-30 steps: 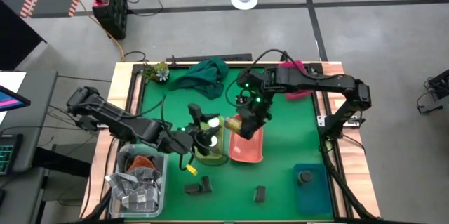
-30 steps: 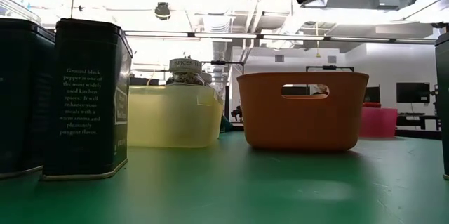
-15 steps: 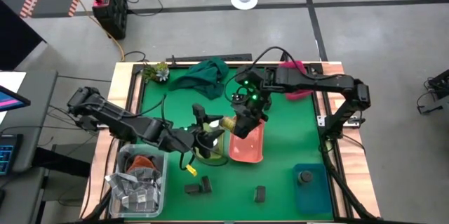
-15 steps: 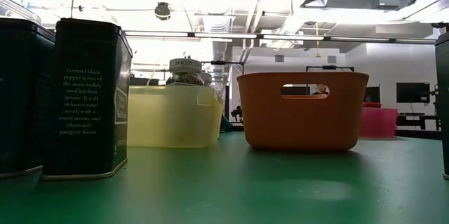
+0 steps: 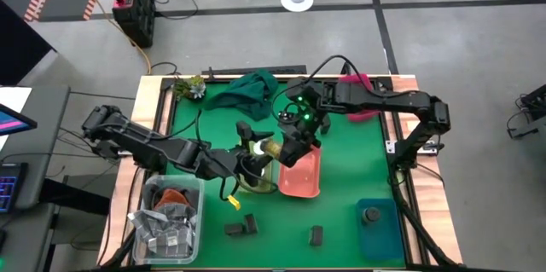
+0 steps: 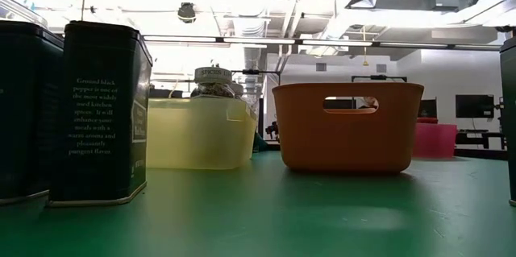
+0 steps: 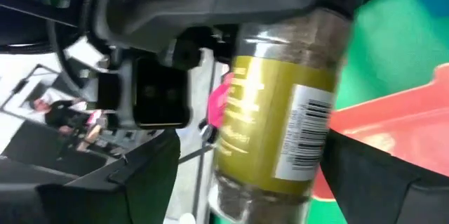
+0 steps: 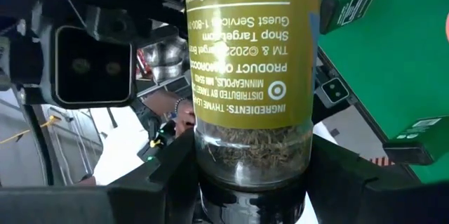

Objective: Sort spices by type
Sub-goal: Put the bottom black seasoning bottle into the blue bin

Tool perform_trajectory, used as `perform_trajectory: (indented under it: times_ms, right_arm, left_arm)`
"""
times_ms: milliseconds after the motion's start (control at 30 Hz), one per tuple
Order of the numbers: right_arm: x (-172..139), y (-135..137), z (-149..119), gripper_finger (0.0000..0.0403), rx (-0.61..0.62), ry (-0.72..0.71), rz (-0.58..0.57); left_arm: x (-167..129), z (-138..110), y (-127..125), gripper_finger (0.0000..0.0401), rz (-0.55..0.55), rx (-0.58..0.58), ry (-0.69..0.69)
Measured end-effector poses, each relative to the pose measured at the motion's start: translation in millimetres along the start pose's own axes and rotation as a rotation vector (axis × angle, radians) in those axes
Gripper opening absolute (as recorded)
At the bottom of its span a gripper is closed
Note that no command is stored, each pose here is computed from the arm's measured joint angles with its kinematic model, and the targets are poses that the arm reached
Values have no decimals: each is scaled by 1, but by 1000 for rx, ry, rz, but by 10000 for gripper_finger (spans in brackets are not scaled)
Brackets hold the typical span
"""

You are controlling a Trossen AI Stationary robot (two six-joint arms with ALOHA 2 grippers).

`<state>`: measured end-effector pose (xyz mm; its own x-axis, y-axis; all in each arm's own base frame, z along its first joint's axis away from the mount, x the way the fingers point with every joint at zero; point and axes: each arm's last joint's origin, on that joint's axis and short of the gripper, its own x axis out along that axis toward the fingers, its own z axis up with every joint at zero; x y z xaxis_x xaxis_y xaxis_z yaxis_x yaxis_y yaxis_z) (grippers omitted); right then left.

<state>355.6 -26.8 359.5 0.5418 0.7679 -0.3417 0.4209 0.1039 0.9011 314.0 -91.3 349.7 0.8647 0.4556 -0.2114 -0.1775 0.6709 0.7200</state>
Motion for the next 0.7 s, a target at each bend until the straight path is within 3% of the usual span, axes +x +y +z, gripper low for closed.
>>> perform_trajectory:
  times_ms: [300,467,700]
  right_arm:
    - [-1,0,1,240,-8,-31,-7]
    - [-1,1,2,266,-37,-44,1]
    - [-8,3,8,307,-62,-75,24]
  left_arm:
    - [1,-1,0,222,-17,12,0]
    - [1,-1,-1,166,-22,-19,-2]
    - [1,-1,-1,158,-21,-78,-4]
